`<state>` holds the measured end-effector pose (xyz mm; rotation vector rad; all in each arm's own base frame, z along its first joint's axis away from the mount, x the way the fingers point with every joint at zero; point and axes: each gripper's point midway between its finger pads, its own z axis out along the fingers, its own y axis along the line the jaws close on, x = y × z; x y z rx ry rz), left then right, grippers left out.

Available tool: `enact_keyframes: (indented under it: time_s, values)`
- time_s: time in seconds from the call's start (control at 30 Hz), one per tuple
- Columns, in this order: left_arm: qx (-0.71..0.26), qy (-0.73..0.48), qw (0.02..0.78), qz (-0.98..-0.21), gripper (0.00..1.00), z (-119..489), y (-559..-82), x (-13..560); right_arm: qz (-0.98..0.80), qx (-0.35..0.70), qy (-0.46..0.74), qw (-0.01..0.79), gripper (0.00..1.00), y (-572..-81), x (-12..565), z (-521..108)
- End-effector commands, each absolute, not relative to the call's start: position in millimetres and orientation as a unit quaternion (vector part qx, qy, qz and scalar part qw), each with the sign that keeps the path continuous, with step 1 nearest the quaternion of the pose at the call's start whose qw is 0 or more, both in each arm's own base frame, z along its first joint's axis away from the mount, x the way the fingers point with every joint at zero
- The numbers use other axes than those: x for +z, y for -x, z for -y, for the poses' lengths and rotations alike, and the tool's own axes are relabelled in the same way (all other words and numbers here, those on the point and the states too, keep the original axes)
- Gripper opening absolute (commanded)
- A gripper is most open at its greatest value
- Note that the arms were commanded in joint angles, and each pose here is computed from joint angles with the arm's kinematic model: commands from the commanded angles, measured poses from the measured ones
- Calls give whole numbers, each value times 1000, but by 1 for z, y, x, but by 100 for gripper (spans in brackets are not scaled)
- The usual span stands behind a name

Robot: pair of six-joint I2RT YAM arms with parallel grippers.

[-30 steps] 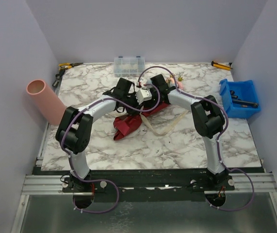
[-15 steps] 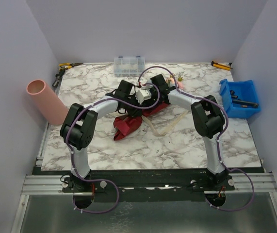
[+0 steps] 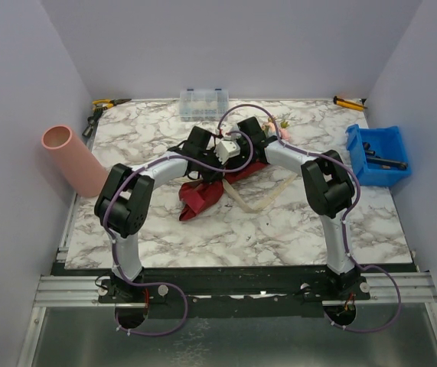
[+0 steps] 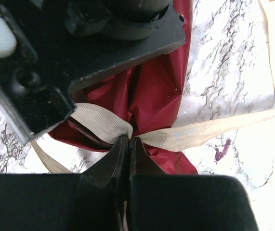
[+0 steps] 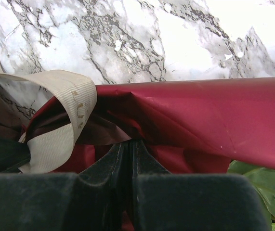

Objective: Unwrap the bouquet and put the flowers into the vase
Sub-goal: Untie the ribbon from the wrapping paper.

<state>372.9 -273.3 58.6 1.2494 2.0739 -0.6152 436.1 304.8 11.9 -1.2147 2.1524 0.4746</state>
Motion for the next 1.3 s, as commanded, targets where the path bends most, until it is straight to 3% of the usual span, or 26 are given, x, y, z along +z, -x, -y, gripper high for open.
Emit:
enact_keyframes:
  time_s: [0.0,0.2,0.37,0.6,1.13,1.27]
  values:
    - [-261,-466,381,-755,0,292,-379,132,-880,115,456,72,10,-344,-108,-230]
    - [-274,-459,392,-749,1,297,-378,150,-879,115,456,72,10,-343,-109,-230]
    - [-278,-454,395,-749,15,296,-375,154,-880,114,456,72,10,-344,-109,-229]
    - [-293,-451,414,-734,18,298,-366,168,-879,115,456,72,10,-344,-108,-230]
    - [-220,-460,334,-793,18,285,-362,79,-880,114,456,71,10,-343,-109,-230]
    - [-200,-455,330,-802,22,280,-368,70,-880,115,456,71,10,-344,-108,-230]
